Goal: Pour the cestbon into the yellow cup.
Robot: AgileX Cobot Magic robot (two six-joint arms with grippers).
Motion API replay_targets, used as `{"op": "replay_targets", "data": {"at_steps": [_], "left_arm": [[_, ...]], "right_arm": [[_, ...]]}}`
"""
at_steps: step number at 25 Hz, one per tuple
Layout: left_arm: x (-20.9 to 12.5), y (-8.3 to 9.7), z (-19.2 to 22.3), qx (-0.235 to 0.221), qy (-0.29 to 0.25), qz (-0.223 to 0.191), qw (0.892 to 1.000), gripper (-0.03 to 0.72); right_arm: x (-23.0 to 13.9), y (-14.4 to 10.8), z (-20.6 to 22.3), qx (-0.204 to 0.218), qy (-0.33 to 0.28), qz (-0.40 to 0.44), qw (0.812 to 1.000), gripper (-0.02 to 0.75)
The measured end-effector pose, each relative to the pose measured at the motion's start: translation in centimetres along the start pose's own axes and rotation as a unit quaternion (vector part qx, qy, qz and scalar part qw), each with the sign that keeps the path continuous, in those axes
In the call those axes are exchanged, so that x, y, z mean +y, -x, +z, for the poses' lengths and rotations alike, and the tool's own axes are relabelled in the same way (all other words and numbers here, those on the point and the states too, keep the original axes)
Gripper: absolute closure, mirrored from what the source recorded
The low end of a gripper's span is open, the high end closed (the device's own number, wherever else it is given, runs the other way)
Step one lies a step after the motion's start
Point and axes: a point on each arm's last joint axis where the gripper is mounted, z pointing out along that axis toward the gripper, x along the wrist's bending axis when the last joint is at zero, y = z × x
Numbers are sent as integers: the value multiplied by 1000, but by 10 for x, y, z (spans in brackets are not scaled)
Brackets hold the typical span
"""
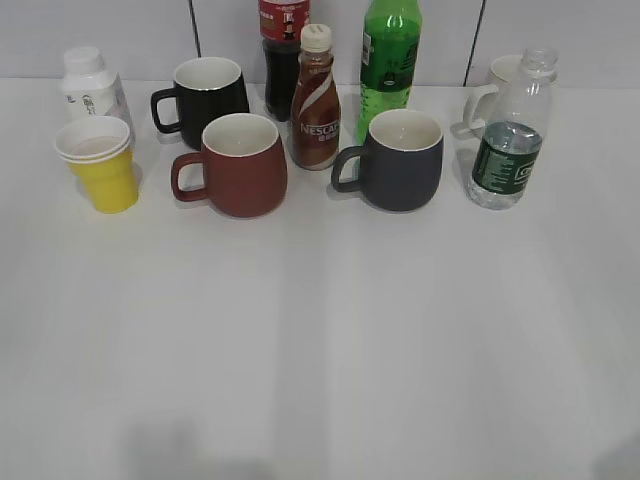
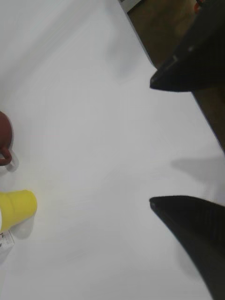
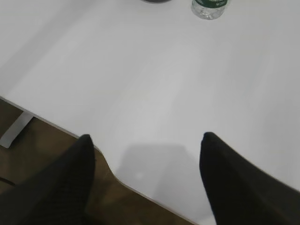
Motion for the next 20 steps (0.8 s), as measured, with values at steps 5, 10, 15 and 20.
{"op": "replay_targets", "data": {"at_steps": [5,10,15,20], "left_arm": [[0,0,0,0,0,0,1000,188],[-1,-2,0,43,-3,-32,999,208],[-4,-5,-5,134,1,-98,986,216],[-11,-1,-17,199,38,-134,970,216]], "right_arm": [[0,0,0,0,0,0,1000,216],[0,0,0,-21,0,14,1000,216],[1,3,1,-119,-1,75,990,216],[1,5,1,-181,-2,112,977,217]]}}
